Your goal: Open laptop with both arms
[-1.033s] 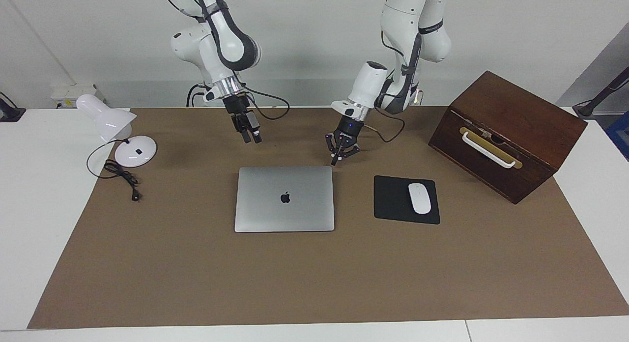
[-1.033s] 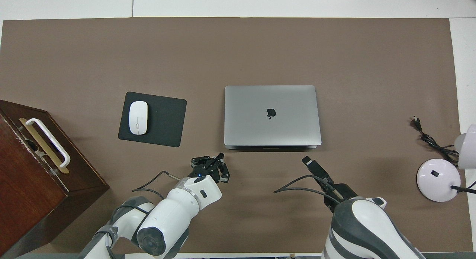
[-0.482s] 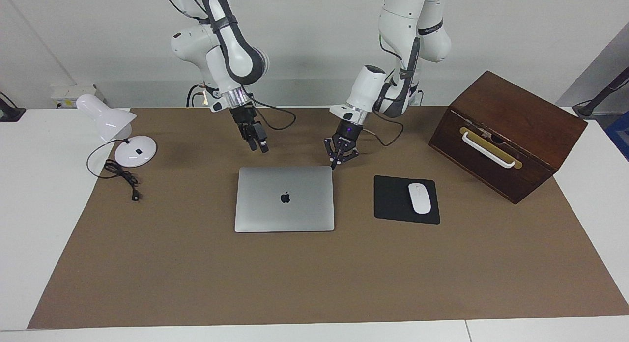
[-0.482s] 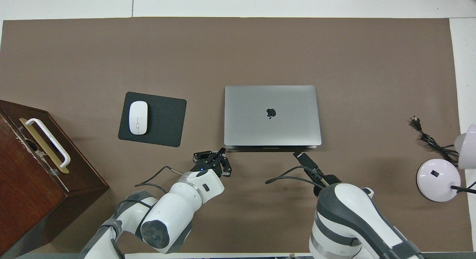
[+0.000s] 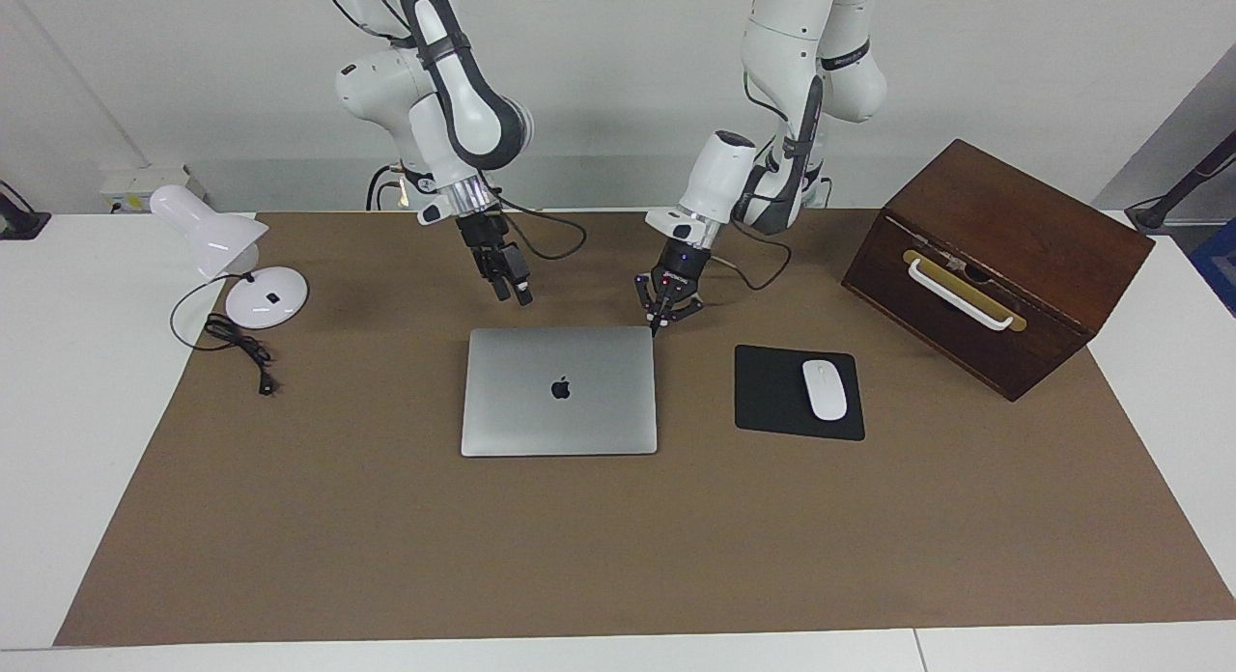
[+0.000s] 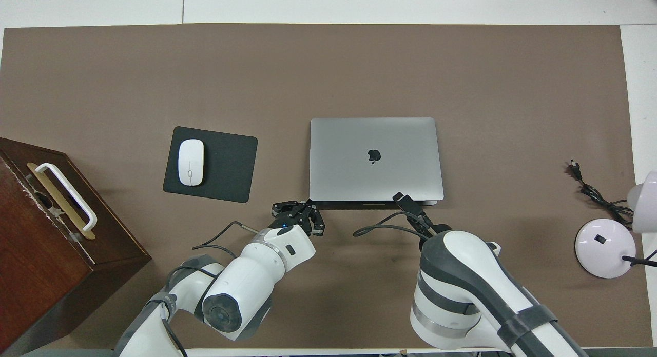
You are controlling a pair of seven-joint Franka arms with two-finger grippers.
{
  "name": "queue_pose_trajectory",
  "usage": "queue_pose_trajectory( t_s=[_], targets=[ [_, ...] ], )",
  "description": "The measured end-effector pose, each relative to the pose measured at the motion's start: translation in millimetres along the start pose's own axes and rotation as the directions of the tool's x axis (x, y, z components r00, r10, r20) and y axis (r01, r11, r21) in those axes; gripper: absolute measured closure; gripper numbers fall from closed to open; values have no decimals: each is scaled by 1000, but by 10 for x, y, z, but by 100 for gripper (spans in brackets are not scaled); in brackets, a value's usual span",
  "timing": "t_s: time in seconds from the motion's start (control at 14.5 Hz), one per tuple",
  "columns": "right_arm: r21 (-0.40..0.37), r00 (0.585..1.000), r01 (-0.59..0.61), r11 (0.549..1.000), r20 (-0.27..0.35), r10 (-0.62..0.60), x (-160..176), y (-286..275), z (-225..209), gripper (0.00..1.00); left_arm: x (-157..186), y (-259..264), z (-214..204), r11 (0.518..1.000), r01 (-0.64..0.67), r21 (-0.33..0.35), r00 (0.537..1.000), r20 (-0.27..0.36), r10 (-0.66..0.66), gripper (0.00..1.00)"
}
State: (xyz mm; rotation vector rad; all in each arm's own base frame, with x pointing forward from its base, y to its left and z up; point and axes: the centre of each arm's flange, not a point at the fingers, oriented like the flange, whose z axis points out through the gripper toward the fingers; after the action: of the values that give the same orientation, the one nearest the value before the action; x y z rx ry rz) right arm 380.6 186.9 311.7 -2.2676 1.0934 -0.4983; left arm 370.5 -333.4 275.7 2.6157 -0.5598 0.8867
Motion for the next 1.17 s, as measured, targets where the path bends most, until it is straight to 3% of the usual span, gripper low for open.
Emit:
queue_pose_trajectory(
  t_s=[1.17],
  targets=[
    [39,1000,-22,999,-17,23,118,-331,189,0,27,11,122,1000,-2,2,1000,-1,2,99]
  ],
)
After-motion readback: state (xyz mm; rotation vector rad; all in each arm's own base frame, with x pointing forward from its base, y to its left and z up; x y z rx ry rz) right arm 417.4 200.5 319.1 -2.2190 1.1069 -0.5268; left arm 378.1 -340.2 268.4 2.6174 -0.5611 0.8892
